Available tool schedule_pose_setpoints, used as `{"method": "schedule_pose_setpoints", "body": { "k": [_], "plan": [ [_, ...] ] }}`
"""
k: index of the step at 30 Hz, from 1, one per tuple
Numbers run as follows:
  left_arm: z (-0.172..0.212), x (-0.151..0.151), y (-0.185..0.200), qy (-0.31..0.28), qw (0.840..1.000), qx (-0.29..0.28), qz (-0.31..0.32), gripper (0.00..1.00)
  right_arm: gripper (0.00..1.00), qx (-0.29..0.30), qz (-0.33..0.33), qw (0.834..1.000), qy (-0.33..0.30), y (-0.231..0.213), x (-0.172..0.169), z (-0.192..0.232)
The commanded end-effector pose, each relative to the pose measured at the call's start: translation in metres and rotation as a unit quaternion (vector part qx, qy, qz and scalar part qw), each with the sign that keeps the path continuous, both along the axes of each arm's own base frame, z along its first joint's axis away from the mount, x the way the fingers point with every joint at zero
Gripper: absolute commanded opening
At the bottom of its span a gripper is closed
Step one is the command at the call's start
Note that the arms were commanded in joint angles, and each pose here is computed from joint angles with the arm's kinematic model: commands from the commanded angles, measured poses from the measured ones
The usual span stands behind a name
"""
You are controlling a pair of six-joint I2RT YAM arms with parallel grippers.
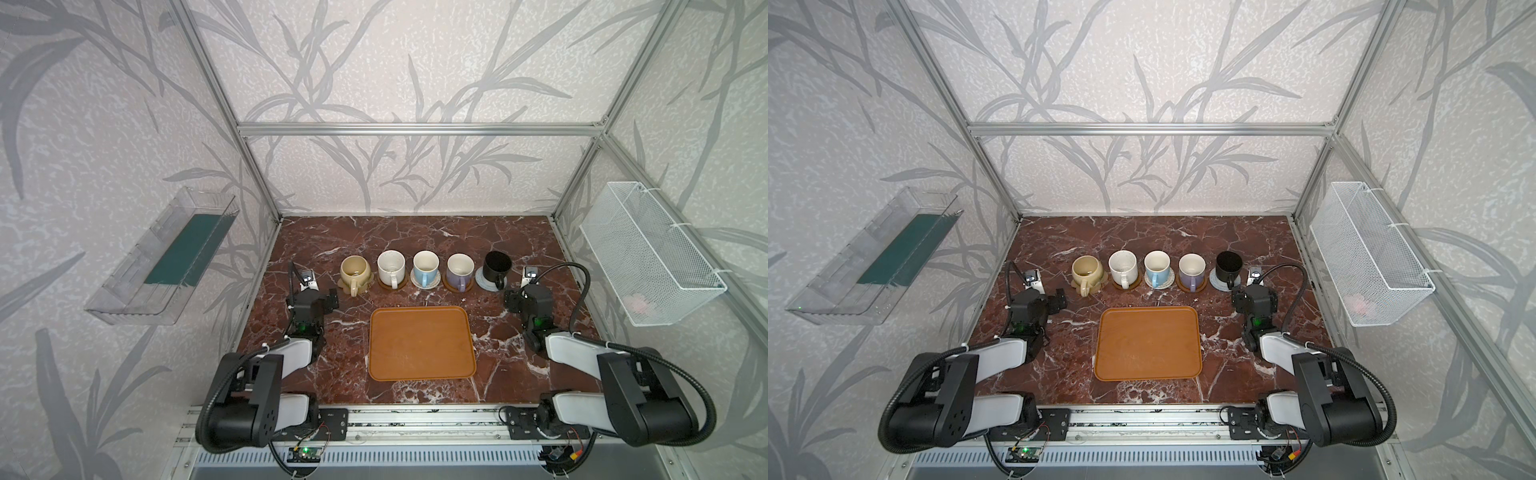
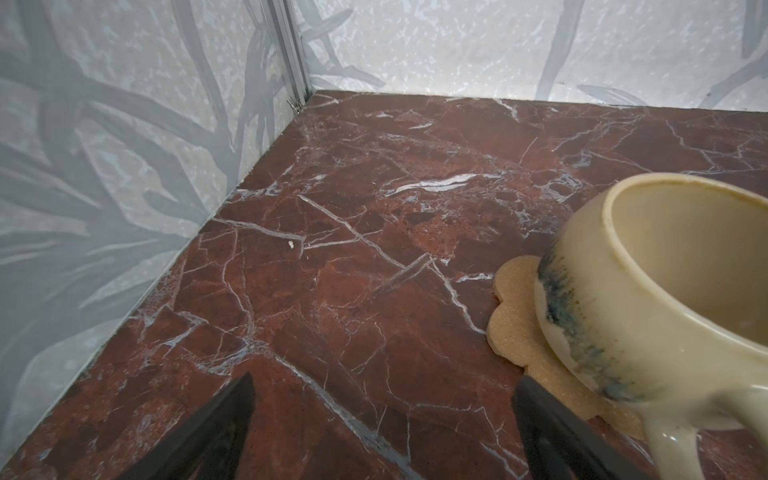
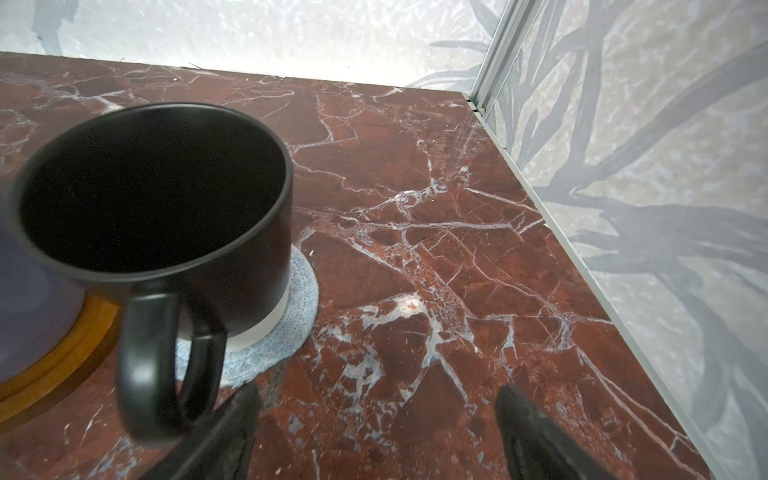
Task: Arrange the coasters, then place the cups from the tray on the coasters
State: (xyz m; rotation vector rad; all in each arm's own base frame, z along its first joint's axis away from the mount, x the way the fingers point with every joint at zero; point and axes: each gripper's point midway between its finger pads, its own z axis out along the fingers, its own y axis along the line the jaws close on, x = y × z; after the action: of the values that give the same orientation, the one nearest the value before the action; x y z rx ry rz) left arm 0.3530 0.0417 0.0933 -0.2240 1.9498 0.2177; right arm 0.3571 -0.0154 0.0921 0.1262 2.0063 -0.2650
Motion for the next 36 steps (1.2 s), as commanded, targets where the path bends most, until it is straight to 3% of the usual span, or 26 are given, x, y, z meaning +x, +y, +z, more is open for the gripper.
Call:
{"method": "schedule_pose_setpoints", "body": {
  "k": [1, 5, 10, 15, 17, 19, 36],
  "plan": [
    [0.029, 0.022, -0.006, -0.057, 0.998, -0.009, -0.031, 0.99, 0.88, 0.02, 0.016, 0.999, -0.046, 0.003, 0.02, 0.019],
    [0.015, 0.035, 0.004, -0.059, 0.998, -0.024, -0.029, 0.99, 0.88, 0.03, 0.026, 0.997, -0.07, 0.005, 0.026, 0.016],
    [0.002, 0.041, 0.005, -0.035, 0.999, -0.029, -0.029, 0.99, 0.88, 0.029, 0.039, 0.998, -0.045, 0.01, 0.032, 0.013],
    [0.0, 0.041, -0.003, -0.036, 0.998, -0.028, -0.053, 0.99, 0.88, 0.026, 0.095, 0.994, -0.049, 0.028, 0.036, -0.001],
    [0.001, 0.042, -0.003, -0.042, 0.997, -0.026, -0.054, 0.99, 0.9, 0.022, 0.097, 0.992, -0.073, 0.029, 0.037, 0.002],
    [0.0, 0.043, -0.01, -0.033, 0.997, -0.017, -0.073, 0.99, 1.0, 0.025, 0.095, 0.994, -0.052, 0.028, 0.037, 0.001],
    [0.0, 0.044, -0.004, -0.033, 0.998, -0.016, -0.051, 0.99, 0.99, 0.02, 0.099, 0.994, -0.039, 0.031, 0.037, -0.001]
  ]
}}
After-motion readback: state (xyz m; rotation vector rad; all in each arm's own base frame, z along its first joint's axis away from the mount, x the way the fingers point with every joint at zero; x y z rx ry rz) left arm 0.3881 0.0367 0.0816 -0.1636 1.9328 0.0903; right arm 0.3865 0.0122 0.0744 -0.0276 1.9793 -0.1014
